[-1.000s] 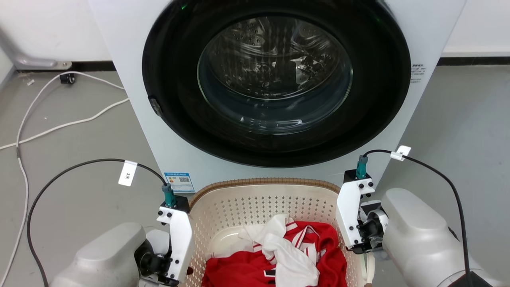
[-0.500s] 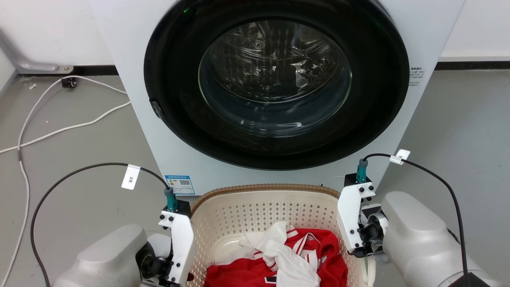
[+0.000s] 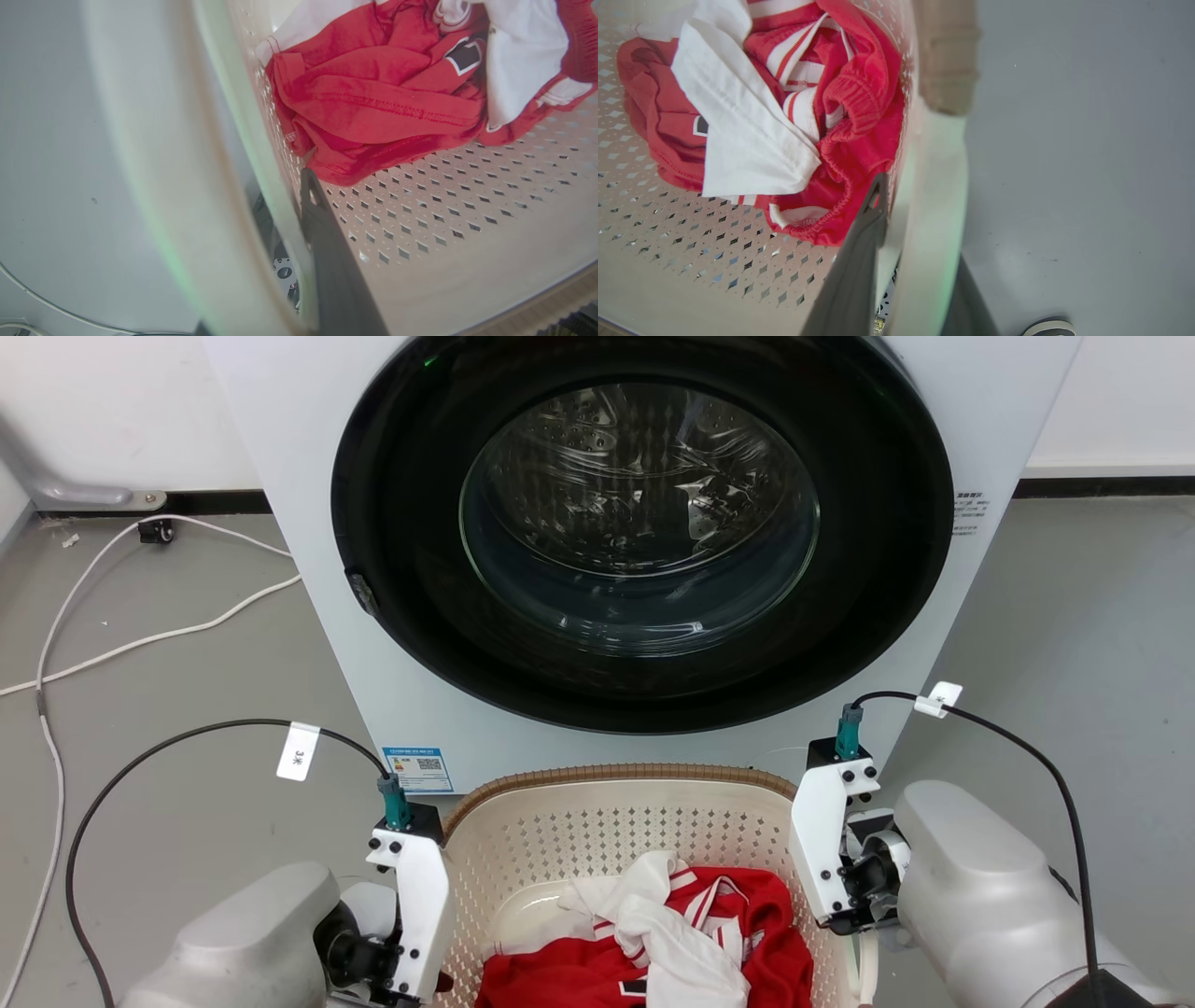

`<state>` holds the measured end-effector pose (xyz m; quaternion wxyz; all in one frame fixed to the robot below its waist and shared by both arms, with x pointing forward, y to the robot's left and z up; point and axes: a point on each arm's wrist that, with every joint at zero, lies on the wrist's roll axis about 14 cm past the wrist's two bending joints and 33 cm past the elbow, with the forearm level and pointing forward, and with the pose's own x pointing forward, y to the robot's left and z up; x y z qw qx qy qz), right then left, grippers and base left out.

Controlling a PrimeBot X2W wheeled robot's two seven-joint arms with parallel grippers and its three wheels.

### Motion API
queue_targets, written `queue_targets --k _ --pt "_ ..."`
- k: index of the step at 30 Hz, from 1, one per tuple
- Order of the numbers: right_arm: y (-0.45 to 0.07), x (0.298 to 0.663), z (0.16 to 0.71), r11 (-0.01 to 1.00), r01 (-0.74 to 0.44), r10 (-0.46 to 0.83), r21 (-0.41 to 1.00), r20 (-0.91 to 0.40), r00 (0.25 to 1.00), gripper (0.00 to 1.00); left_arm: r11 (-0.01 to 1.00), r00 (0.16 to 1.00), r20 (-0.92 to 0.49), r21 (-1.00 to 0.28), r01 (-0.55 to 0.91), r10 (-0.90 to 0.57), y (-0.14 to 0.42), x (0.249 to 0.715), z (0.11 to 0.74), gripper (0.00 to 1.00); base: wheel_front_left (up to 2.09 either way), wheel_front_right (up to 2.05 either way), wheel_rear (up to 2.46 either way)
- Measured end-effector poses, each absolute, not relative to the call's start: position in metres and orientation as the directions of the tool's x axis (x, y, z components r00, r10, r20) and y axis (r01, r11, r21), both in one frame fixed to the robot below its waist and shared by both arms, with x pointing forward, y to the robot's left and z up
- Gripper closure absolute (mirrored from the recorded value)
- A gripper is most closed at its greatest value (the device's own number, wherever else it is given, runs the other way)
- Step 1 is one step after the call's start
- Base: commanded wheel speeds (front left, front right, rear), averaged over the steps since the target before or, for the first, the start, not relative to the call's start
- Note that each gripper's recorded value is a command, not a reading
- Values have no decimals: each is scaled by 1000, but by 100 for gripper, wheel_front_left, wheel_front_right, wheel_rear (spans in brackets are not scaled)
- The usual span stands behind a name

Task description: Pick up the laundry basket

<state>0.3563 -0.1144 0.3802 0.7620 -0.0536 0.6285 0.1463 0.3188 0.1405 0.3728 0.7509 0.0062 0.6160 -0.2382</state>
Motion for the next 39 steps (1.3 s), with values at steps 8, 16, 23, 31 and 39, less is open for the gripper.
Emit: queue_targets --k 8,16,23,31,39 --pt "-112 358 382 950 -292 161 107 -972 171 100 890 133 -929 -281 358 -347 143 320 374 100 0 0 0" --pt "-111 359 384 950 -293 164 108 -971 173 100 893 137 -928 -281 352 -346 144 320 374 100 0 0 0" --pt "-110 360 385 950 -292 168 111 -970 178 100 895 143 -929 -277 350 -343 146 322 376 100 0 0 0" --pt "-110 360 385 949 -294 168 110 -970 178 100 895 142 -928 -277 350 -343 146 322 376 100 0 0 0" --pt "-109 360 385 949 -295 170 112 -969 178 100 897 143 -930 -275 347 -340 147 322 377 100 0 0 0"
